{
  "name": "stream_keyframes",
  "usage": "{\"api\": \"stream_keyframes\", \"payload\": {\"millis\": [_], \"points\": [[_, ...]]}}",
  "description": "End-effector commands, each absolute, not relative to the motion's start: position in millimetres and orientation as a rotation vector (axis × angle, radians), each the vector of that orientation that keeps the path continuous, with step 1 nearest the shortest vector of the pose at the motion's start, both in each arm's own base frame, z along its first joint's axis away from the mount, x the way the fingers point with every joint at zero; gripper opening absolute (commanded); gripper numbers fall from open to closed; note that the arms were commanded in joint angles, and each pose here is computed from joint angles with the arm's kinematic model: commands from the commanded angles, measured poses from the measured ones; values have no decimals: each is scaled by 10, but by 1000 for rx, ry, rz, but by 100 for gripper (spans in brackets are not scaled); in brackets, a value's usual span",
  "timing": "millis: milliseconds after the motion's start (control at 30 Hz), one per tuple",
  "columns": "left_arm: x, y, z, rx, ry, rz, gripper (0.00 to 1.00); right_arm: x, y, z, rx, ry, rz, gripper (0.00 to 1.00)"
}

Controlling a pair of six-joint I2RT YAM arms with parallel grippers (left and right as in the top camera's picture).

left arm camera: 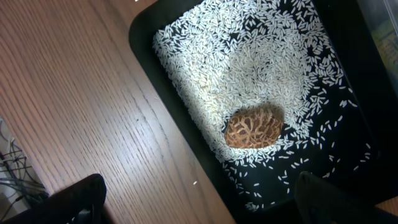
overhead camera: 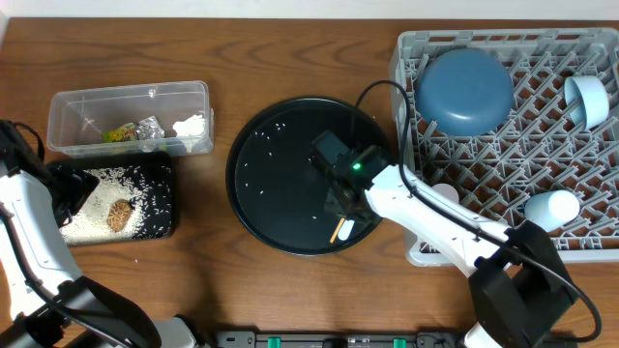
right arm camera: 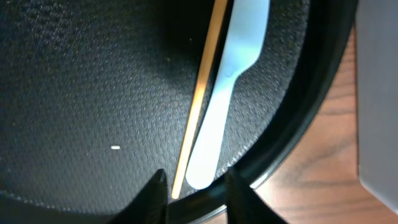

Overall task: Sort waste into correct bins and load items into the dishwasher rack
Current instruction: 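Move the right gripper to the white plastic knife on the tray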

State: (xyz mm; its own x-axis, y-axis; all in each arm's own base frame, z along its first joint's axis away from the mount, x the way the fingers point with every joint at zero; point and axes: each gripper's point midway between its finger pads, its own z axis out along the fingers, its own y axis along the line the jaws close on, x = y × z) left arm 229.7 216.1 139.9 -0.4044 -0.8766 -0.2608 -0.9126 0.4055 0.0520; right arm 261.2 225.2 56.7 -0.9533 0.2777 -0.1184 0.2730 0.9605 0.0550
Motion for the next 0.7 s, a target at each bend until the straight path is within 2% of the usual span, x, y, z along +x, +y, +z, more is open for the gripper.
{"api": "stream_keyframes", "payload": {"millis": [0,200,267,400,667], "points": [[2263,2191,1421,-1603,2454,305,98,2575,2166,461,511,2966,9,29],[2262,2190,1421,-1603,2454,305,98,2603,2041,321,687,2919,0,17],[2262,2190,1421,-1603,2454,305,98,2636,2038,319,695,2910,12,18],[2262,2190,1421,-1603,2454,305,98,2660,2002,320,727,2890,-2,27],[2262,2190,1421,-1603,2454,305,98,2663,1887,255,862,2815,-51,20]]}}
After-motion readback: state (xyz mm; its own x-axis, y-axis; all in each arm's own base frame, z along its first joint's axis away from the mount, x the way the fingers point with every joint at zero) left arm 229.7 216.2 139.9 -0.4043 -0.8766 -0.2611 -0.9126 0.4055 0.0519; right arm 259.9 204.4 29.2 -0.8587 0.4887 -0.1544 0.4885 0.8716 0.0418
